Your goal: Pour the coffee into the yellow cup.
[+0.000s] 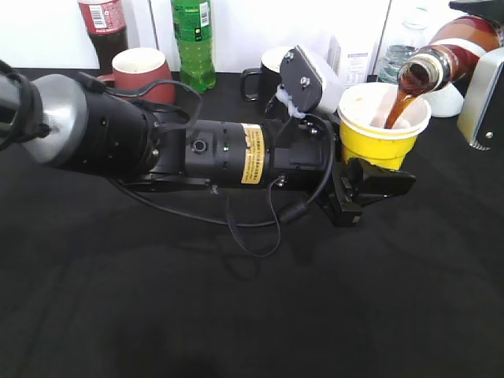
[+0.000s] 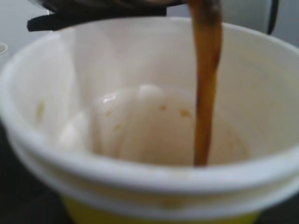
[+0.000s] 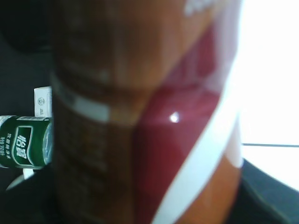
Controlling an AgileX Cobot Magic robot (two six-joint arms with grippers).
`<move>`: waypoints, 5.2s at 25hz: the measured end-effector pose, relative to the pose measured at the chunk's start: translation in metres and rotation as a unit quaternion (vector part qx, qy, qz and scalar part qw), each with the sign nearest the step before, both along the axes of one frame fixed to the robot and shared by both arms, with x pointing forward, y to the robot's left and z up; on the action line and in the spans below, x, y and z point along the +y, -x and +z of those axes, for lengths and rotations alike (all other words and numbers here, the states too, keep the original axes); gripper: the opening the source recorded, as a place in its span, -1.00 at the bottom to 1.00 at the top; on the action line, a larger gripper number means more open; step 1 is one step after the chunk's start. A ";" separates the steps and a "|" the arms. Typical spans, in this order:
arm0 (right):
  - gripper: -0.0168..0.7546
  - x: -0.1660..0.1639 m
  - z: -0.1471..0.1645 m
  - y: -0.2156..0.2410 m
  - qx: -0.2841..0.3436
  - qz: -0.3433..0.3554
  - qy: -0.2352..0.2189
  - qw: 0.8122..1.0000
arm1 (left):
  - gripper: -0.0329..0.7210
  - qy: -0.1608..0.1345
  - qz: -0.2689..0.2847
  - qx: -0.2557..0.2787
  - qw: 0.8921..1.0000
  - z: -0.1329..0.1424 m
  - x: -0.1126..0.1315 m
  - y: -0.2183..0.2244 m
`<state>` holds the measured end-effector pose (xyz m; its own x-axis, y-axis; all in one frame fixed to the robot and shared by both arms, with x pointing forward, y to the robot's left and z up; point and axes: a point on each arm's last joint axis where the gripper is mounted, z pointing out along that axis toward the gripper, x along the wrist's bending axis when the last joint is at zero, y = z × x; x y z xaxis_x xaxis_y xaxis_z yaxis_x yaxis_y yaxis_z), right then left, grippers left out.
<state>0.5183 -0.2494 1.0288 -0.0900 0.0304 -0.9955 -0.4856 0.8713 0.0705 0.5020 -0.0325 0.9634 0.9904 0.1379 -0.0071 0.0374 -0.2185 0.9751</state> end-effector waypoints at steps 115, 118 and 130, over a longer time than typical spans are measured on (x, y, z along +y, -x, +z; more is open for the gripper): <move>0.50 -0.023 -0.151 -0.050 0.304 -0.206 -0.611 0.702 | 0.64 0.002 0.308 -0.014 0.951 -0.024 0.215 -0.007; 0.77 -0.024 -0.143 -0.043 0.314 -0.220 -0.613 0.692 | 0.64 -0.003 0.300 -0.014 0.954 -0.025 0.214 -0.006; 0.65 -0.040 -0.073 0.002 0.396 -0.397 -0.517 0.647 | 0.56 -0.206 0.478 0.183 0.834 0.011 0.199 -0.008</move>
<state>0.5160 -0.2894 0.9563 -0.1068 0.9926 -0.0576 0.6304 0.1124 0.7681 0.5103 0.1664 0.9747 0.3686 0.9287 -0.0411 0.6648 -0.2325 0.7100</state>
